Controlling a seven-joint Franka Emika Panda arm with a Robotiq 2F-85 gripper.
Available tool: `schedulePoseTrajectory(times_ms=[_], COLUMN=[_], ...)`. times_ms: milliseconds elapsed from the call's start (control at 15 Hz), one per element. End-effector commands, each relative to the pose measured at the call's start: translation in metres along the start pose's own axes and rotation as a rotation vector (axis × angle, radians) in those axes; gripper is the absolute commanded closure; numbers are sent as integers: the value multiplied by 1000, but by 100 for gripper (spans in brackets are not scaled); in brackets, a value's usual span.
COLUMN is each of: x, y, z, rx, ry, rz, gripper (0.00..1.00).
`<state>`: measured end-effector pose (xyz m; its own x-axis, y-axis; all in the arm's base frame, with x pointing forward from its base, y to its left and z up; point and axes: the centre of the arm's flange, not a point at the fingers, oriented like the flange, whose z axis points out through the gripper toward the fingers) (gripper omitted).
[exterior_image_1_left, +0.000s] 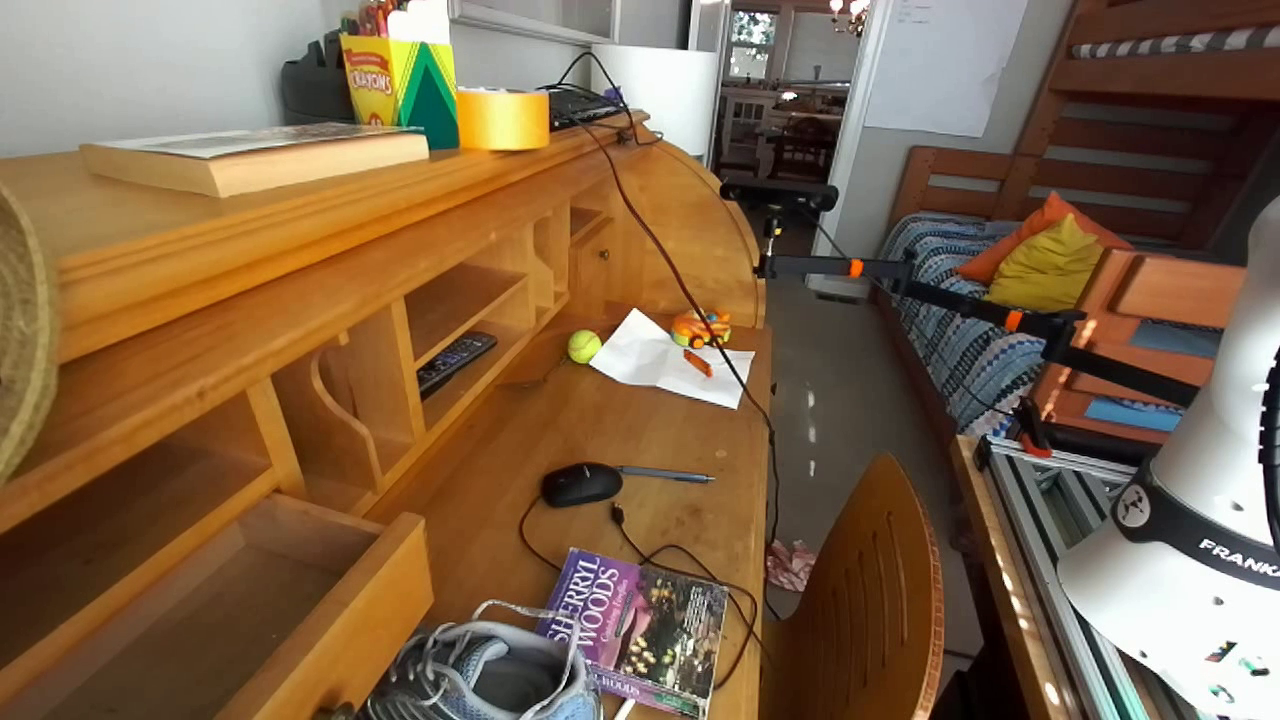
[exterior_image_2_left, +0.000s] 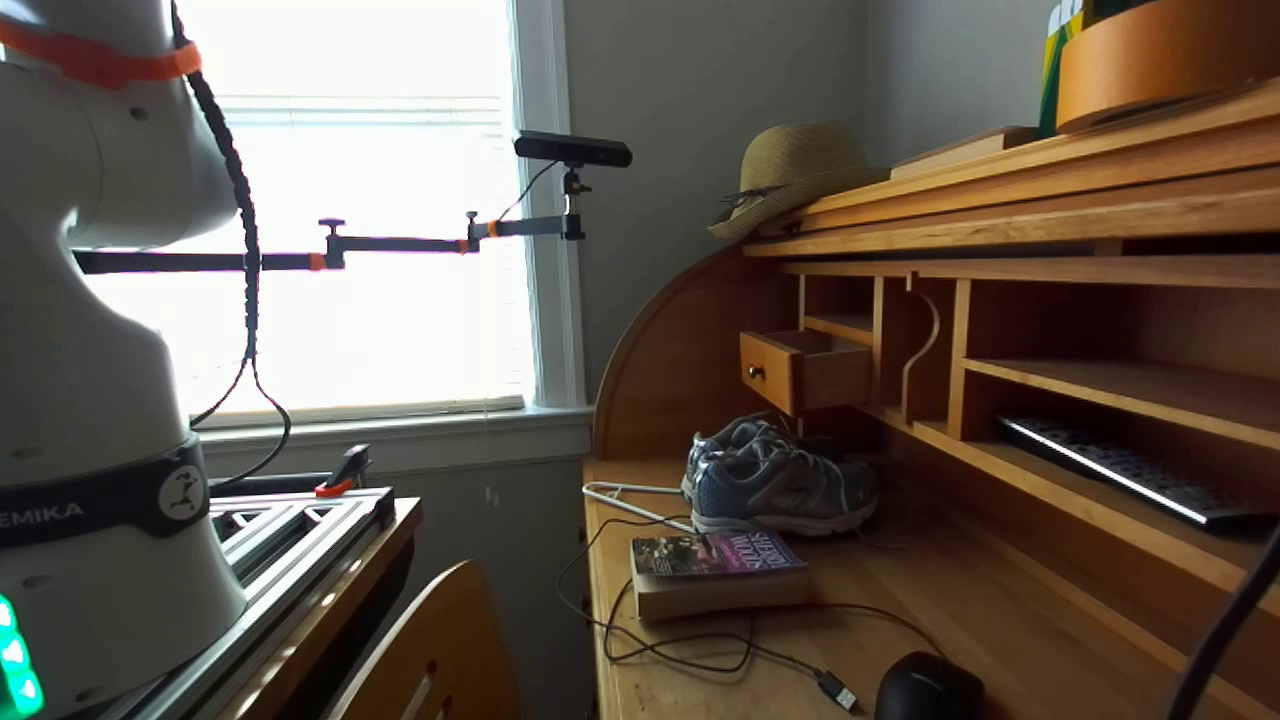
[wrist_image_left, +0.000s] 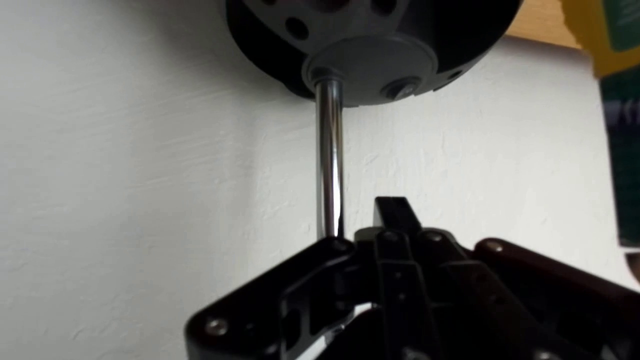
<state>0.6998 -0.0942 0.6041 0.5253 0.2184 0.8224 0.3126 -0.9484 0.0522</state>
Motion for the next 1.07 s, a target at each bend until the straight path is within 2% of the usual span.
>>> schedulePoseTrajectory(times_ms=[0,333,1000], x=[-8,-9,-9], y=[-2,-5,3], z=[9,18,29], rx=[2,61,60], ry=[-66,-106,-127], rz=[7,23,44], gripper=[100,100,100])
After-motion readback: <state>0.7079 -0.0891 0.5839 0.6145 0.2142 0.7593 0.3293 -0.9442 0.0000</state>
